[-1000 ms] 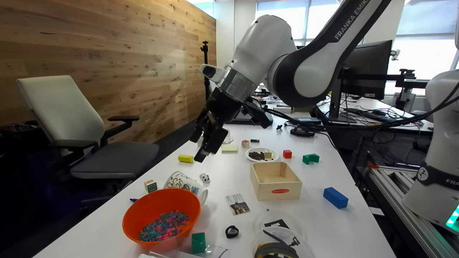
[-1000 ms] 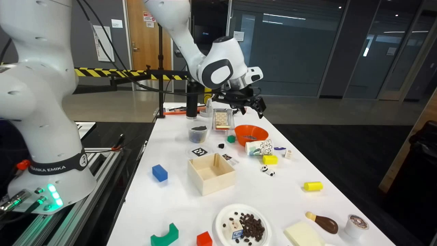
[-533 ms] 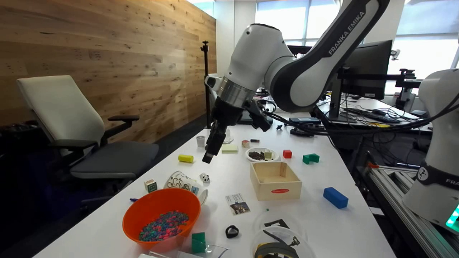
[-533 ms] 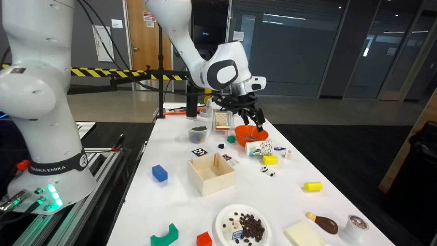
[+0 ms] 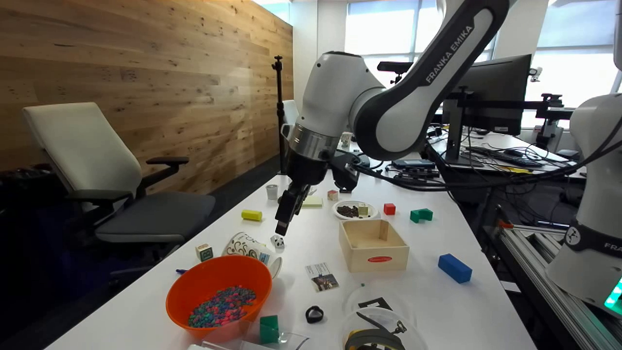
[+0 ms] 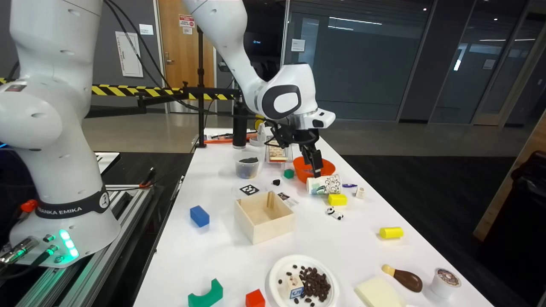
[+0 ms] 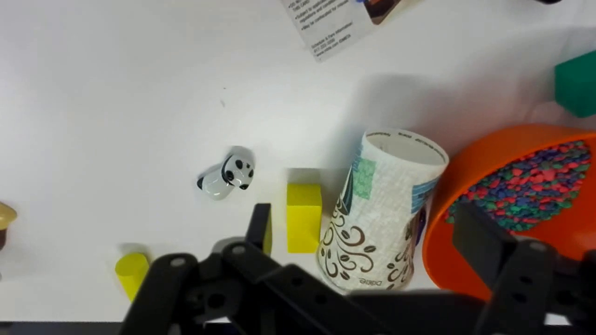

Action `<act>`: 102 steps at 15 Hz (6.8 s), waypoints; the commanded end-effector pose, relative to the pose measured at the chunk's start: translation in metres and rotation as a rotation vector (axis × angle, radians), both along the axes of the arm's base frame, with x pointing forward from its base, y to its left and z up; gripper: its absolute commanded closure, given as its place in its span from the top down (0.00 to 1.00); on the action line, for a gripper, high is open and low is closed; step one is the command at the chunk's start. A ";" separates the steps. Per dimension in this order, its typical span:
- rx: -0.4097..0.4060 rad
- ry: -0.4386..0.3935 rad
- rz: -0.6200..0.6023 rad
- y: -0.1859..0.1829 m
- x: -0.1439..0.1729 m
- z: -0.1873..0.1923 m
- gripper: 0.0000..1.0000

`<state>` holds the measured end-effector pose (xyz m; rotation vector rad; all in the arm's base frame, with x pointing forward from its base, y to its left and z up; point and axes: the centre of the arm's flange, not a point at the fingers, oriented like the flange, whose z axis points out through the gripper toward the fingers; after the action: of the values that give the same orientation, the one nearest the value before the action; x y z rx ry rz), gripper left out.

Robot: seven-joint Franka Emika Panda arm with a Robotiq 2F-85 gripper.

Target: Put the brown object and panda in the white container on the left then close the container.

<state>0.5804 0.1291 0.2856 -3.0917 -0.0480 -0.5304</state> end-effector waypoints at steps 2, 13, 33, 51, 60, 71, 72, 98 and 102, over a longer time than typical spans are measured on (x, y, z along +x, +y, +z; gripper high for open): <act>0.138 0.039 -0.162 -0.023 0.025 -0.003 1.00; 0.192 0.042 -0.467 -0.079 0.042 -0.015 1.00; 0.169 0.001 -0.643 -0.065 0.050 -0.030 1.00; 0.137 0.067 -0.722 -0.080 0.086 -0.068 0.70; 0.123 0.100 -0.735 -0.084 0.093 -0.083 0.61; 0.117 0.129 -0.733 -0.080 0.098 -0.092 0.27; 0.117 0.130 -0.734 -0.080 0.098 -0.093 0.24; 0.089 0.183 -0.389 -0.042 0.026 0.034 0.07; 0.116 0.262 -0.178 -0.016 -0.004 0.055 0.07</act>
<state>0.6109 0.1110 0.3186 -3.0610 0.4438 -0.2158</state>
